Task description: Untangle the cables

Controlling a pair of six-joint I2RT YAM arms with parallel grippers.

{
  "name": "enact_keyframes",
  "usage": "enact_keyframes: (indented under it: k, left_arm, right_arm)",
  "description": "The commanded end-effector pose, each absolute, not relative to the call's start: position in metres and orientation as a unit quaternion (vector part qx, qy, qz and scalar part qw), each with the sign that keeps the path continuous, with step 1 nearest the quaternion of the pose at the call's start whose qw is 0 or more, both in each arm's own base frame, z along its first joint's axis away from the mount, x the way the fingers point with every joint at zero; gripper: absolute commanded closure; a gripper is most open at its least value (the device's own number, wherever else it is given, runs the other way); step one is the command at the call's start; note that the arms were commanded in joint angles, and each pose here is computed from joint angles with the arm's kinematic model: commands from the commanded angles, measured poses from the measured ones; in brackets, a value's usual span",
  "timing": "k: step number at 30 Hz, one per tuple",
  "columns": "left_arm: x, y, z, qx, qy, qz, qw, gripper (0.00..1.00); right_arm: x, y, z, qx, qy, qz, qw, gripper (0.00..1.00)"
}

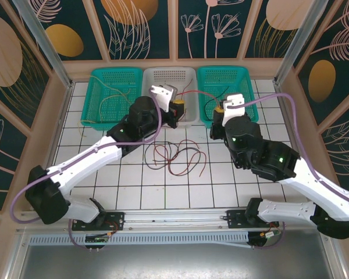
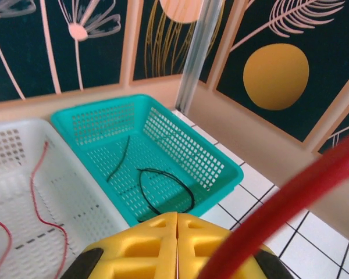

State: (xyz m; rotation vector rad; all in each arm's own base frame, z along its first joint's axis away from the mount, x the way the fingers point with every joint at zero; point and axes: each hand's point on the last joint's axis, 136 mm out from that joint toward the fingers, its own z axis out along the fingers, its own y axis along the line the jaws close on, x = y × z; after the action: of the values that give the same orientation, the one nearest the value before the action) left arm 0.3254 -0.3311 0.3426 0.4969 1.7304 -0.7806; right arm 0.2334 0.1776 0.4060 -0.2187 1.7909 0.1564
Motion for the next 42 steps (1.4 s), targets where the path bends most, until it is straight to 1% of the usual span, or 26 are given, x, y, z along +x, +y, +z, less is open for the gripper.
enact_keyframes:
  k: [1,8,9,10,12,14,15,16,20,26,29,34,40,41,42]
  left_arm:
    - [0.320,-0.311,0.363,0.223,0.729,-0.286,0.580,1.00]
    - [0.304,-0.294,0.381,0.239,0.729,-0.269,0.582,1.00]
    - [0.303,-0.293,0.380,0.240,0.732,-0.265,0.580,1.00]
    - [0.304,-0.290,0.379,0.238,0.736,-0.259,0.578,1.00]
    - [0.308,-0.283,0.375,0.227,0.746,-0.242,0.577,1.00]
    - [0.316,-0.273,0.371,0.202,0.761,-0.224,0.574,1.00]
    - [0.323,-0.266,0.370,0.181,0.772,-0.213,0.570,1.00]
    - [0.331,-0.260,0.368,0.161,0.784,-0.202,0.564,1.00]
    - [0.356,-0.245,0.368,0.093,0.813,-0.178,0.546,1.00]
    - [0.397,-0.264,0.390,0.048,0.820,-0.204,0.533,1.00]
    - [0.434,-0.266,0.391,0.008,0.826,-0.209,0.524,1.00]
    - [0.500,-0.283,0.374,-0.054,0.833,-0.274,0.477,1.00]
    - [0.564,-0.285,0.326,-0.129,0.838,-0.306,0.433,1.00]
    - [0.569,-0.285,0.318,-0.138,0.838,-0.310,0.427,0.94]
    - [0.575,-0.285,0.309,-0.149,0.838,-0.312,0.421,0.78]
  right_arm:
    - [0.239,0.162,0.390,-0.079,0.779,0.004,0.621,1.00]
    - [0.250,0.144,0.359,-0.048,0.793,-0.030,0.606,0.99]
    - [0.252,0.137,0.356,-0.036,0.796,-0.037,0.603,0.91]
    - [0.255,0.130,0.353,-0.022,0.799,-0.044,0.599,0.81]
    - [0.260,0.115,0.352,0.004,0.802,-0.049,0.595,0.65]
    - [0.262,0.103,0.353,0.029,0.804,-0.044,0.593,0.53]
    - [0.262,0.098,0.355,0.038,0.803,-0.037,0.593,0.44]
    - [0.261,0.095,0.357,0.043,0.803,-0.028,0.594,0.38]
    - [0.260,0.095,0.363,0.047,0.803,-0.004,0.594,0.36]
    - [0.264,0.112,0.357,0.043,0.815,0.028,0.578,0.39]
    - [0.265,0.123,0.353,0.040,0.820,0.056,0.569,0.40]
    - [0.264,0.130,0.339,0.039,0.828,0.073,0.554,0.40]
    - [0.263,0.136,0.320,0.033,0.841,0.079,0.534,0.40]
    - [0.263,0.137,0.317,0.032,0.842,0.079,0.532,0.40]
    - [0.263,0.138,0.314,0.031,0.844,0.079,0.529,0.40]
